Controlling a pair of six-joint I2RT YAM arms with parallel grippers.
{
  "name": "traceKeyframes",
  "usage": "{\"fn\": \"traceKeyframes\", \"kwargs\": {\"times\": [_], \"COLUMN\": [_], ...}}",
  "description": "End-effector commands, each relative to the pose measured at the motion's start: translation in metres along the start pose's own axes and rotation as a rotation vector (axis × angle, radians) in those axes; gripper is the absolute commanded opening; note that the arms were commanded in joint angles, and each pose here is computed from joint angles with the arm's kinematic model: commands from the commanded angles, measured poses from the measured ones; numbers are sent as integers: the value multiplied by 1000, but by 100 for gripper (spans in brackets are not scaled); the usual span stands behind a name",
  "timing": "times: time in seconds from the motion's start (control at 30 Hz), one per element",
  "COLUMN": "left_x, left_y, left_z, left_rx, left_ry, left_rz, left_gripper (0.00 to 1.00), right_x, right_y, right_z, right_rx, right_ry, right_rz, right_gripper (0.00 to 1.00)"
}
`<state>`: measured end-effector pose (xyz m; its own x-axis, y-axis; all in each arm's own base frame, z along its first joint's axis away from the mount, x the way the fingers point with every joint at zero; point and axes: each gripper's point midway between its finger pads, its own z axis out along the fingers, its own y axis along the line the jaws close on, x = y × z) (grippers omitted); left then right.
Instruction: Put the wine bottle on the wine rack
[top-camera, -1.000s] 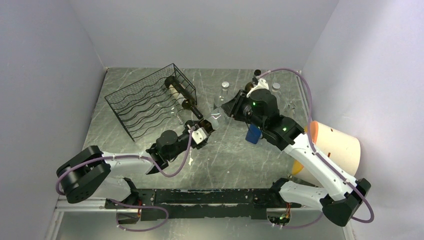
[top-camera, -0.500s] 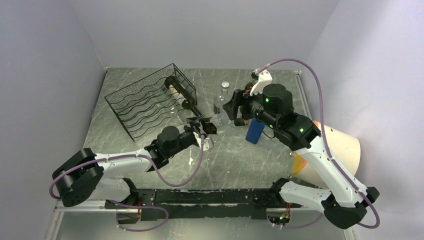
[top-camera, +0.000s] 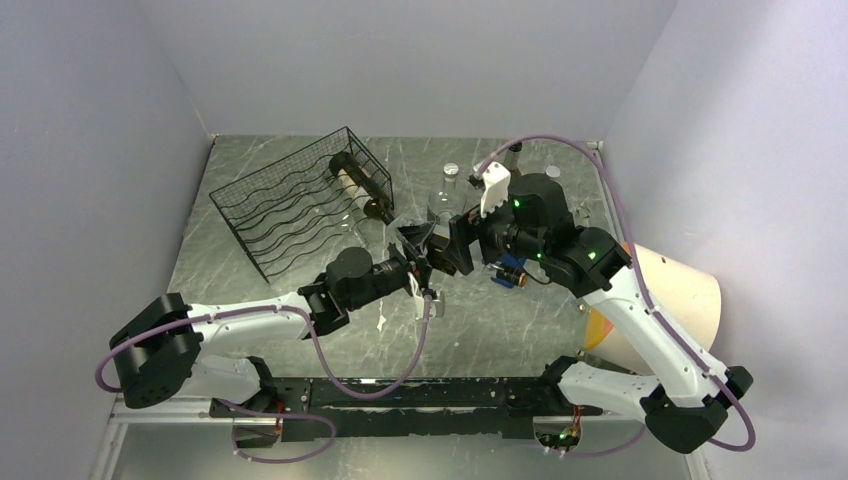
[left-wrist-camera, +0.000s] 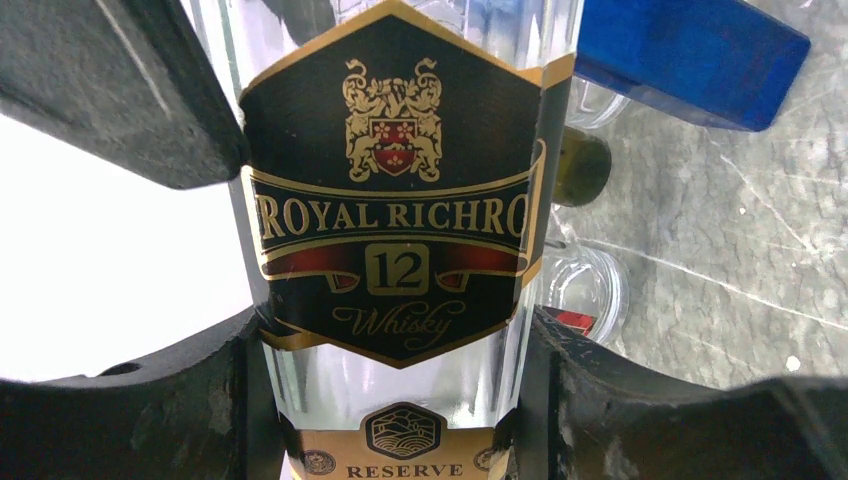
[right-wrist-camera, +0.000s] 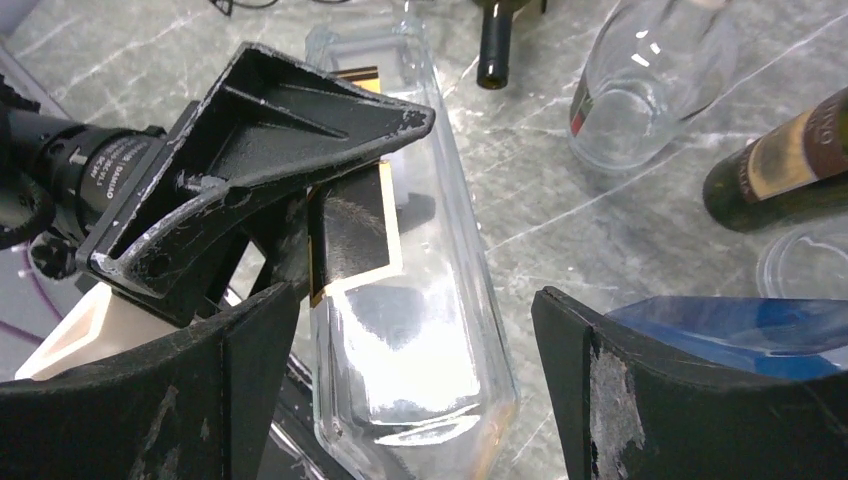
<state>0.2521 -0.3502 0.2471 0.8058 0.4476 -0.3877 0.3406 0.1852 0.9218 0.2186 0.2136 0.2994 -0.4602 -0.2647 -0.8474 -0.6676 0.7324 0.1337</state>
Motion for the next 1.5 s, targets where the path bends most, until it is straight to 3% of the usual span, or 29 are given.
{"fn": "traceKeyframes", "kwargs": {"times": [0.0, 0.17, 0.43, 0.57, 0.67, 0.7, 0.8, 0.83, 0.87, 0.93, 1.07, 1.33, 1.47], "left_x": [-32, -33, -37, -37, -36, -36, -31, -28, -25, -20, -14, -17, -10], "left_y": [64, 64, 69, 70, 69, 69, 69, 67, 65, 59, 51, 34, 51], "left_z": [0, -4, -7, -7, -8, -8, -10, -11, -11, -12, -23, -54, -73], "left_rx": [-180, -184, -199, -198, -190, -190, -206, -206, -209, -199, -214, -200, -305], "left_ry": [-96, -98, -114, -115, -111, -108, -91, -77, -63, -44, -29, -41, -3], "left_rz": [84, 84, 75, 58, 25, 10, -55, -79, -102, -154, -288, -599, -756], "left_gripper": [7, 7, 7, 7, 7, 10, 41, 63, 74, 84, 92, 92, 90], "right_x": [18, 41, 53, 57, 56, 54, 46, 42, 38, 29, 18, 13, 12], "right_y": [10, 15, 14, 14, 10, 8, 7, 6, 5, 2, -6, -5, -4], "right_z": [0, 4, 8, 13, 15, 15, 16, 16, 16, 16, 21, 46, 55], "right_rx": [-72, -111, -105, -98, -74, -64, -52, -46, -38, -17, 36, 22, 10], "right_ry": [57, 137, 163, 183, 184, 179, 152, 136, 118, 79, 23, -17, -29], "right_rz": [-37, -30, 14, 31, 33, 34, 34, 35, 39, 50, 85, 124, 125], "right_gripper": [91, 91, 88, 71, 46, 34, 10, 6, 4, 1, 0, 0, 0]}}
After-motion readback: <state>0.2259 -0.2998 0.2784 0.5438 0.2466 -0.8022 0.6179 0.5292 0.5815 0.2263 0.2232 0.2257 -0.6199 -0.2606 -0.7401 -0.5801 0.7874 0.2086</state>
